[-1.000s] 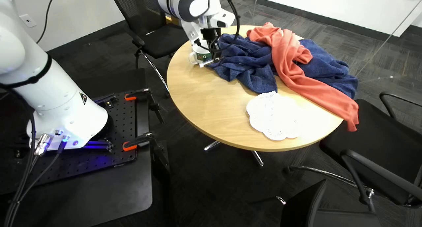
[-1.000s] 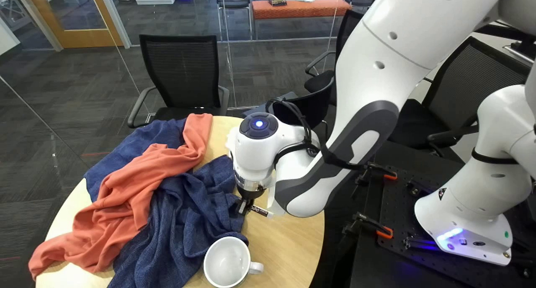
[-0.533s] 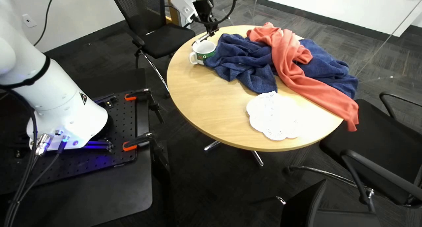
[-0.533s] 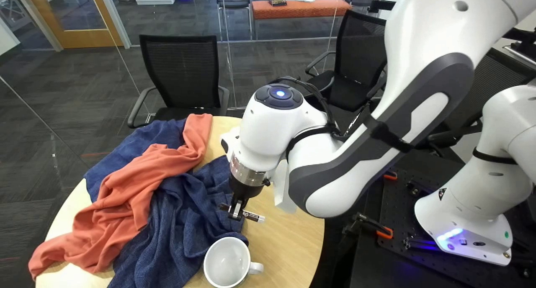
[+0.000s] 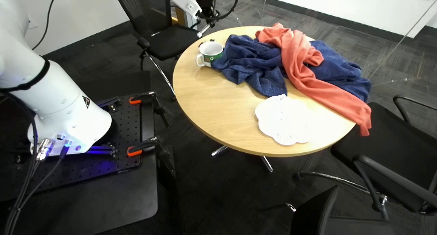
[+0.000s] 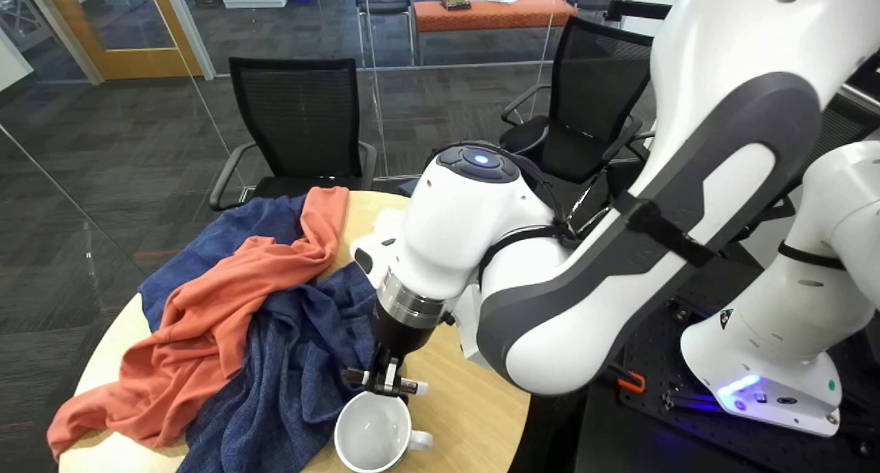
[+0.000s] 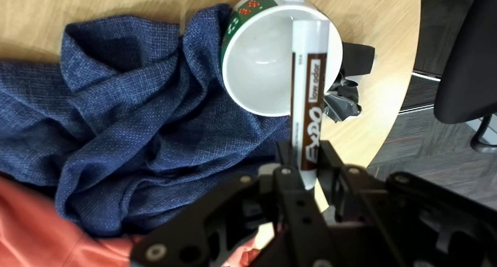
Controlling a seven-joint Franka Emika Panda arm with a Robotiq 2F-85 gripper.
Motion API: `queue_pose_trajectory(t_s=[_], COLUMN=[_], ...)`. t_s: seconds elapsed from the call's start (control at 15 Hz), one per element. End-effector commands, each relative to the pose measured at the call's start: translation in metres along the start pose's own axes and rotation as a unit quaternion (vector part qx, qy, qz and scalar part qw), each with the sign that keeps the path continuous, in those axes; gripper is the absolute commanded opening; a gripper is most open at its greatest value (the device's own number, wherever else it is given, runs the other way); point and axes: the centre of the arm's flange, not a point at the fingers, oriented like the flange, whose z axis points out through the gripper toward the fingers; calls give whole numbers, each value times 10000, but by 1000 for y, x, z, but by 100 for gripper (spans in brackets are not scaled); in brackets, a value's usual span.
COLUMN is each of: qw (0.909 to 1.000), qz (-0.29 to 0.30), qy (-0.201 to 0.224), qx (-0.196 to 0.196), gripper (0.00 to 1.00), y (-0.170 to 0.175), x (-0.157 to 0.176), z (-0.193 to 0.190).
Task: Put the brown marker inside the mug
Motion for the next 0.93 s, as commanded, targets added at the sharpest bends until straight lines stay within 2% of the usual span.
queue_pose_trajectory(t_s=[0.0, 0.47, 0.87], qw=[10000, 9956, 9912], qz=[7, -504, -818], qy=[-4, 777, 992], qx=[-4, 149, 314], gripper=[5, 5, 5], y=[1, 0, -5], x=[0, -2, -13], z=[0, 29, 55])
